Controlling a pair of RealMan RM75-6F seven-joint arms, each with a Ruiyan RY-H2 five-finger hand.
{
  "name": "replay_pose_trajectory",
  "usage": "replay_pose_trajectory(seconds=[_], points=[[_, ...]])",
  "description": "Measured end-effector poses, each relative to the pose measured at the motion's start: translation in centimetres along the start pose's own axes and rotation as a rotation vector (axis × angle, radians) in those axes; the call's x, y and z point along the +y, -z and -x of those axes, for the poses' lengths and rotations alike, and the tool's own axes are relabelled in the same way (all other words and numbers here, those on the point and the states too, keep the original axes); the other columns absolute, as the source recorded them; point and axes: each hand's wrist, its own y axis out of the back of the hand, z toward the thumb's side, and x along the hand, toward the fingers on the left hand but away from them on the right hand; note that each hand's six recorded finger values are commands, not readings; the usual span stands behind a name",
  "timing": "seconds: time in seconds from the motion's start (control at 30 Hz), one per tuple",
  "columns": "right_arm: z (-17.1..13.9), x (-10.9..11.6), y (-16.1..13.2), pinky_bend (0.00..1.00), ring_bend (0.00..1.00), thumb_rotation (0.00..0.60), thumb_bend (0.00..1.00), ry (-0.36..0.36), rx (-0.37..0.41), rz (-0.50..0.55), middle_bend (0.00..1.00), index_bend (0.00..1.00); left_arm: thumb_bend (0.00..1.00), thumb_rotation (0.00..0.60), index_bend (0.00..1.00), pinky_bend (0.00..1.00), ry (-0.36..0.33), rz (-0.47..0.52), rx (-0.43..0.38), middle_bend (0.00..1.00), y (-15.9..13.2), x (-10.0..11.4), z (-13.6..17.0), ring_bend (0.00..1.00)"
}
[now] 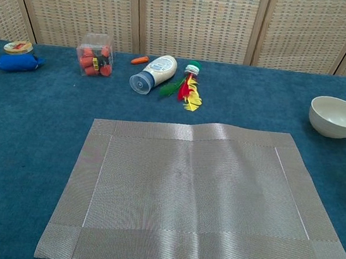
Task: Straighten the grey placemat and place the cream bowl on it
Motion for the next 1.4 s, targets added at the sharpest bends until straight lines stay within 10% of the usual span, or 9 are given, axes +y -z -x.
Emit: replay_pose_trajectory(seconds=[0.37, 1.4], points=[[6.0, -3.4, 3.4, 0.03, 0.0, 0.6, 0.28, -0.089, -0.15, -0.144, 0.01, 0.35, 0.26, 0.6, 0.05, 0.0, -0.003, 0.019, 0.037, 0.0, 1.3, 0.5, -0.4, 0.0], [6.8, -8.5, 6.5, 0.12, 0.0, 0.6, 0.33, -0.158, -0.239, -0.164, 0.15, 0.5, 0.26, 0.6, 0.1, 0.0, 0.017, 0.033, 0.034, 0.0, 1.1, -0.1, -0.6, 0.0]])
